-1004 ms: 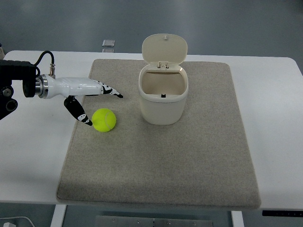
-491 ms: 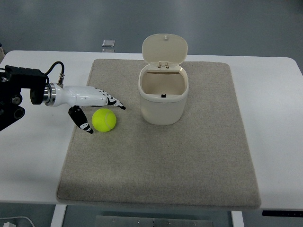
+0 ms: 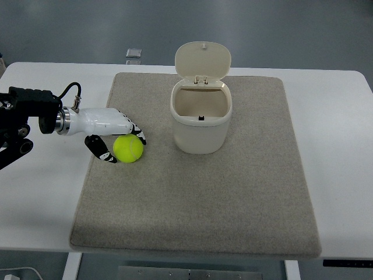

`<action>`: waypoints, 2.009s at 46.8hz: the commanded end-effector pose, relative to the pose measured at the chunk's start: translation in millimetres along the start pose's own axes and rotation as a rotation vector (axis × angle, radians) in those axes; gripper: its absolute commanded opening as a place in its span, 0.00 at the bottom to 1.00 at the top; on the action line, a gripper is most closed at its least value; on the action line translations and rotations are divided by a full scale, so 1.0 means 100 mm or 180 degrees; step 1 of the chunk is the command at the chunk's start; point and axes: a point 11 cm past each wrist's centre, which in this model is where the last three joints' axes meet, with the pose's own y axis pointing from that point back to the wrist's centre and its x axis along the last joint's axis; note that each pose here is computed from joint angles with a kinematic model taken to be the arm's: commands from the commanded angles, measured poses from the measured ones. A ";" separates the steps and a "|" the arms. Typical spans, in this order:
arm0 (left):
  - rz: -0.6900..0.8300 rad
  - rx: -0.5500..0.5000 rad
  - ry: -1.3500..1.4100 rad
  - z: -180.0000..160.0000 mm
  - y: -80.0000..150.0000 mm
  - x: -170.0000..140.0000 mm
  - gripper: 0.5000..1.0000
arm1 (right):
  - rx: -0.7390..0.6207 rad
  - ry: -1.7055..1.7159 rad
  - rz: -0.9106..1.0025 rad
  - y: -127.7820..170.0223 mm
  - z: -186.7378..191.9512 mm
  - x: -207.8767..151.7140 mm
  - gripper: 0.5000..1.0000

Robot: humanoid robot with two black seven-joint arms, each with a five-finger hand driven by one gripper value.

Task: Put tennis ball into box with left hand
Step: 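Close the left hand's fingers around the yellow tennis ball, then lift the ball and carry it over the cream bin's opening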

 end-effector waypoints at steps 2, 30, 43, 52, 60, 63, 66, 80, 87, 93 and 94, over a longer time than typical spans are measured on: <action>0.0080 0.0001 -0.0159 0.02 -0.03 -0.08 0.56 | -0.0002 0.0001 -0.0004 0.00 0.00 0.00 0.88; 0.0228 -0.0003 -0.0244 0.02 -0.03 0.02 0.56 | -0.0002 0.0002 0.0001 0.00 0.00 0.00 0.88; 0.0223 0.0000 -0.0255 0.02 -0.03 0.02 0.29 | -0.0002 0.0001 -0.0004 0.00 0.00 0.00 0.88; 0.0223 0.0000 -0.0255 0.02 -0.03 0.02 0.18 | -0.0002 0.0002 0.0001 0.00 0.00 0.00 0.88; 0.0274 0.0027 -0.0317 0.00 0.00 0.12 0.00 | -0.0002 0.0001 -0.0004 0.00 0.00 0.00 0.88; 0.0286 0.0045 -0.0334 -0.02 0.01 0.15 0.00 | -0.0002 -0.0002 0.0002 0.00 0.00 0.00 0.88; 0.0302 0.0034 -0.0367 -0.01 0.03 0.19 0.00 | -0.0002 0.0002 0.0001 0.00 0.00 0.00 0.88; 0.0756 0.0013 -0.0568 0.04 0.23 0.80 0.00 | -0.0002 -0.0004 -0.0002 0.00 0.00 0.00 0.88; 0.0927 -0.0055 -0.0764 0.18 0.30 1.11 0.00 | -0.0002 0.0002 0.0001 0.00 0.00 0.00 0.88; 0.0969 -0.0195 -0.0906 0.37 0.32 1.17 0.00 | -0.0002 0.0001 -0.0004 0.00 0.00 0.00 0.88; 0.0977 -0.0210 -0.0934 0.40 0.32 1.19 0.00 | -0.0002 -0.0002 0.0002 0.00 0.00 0.00 0.88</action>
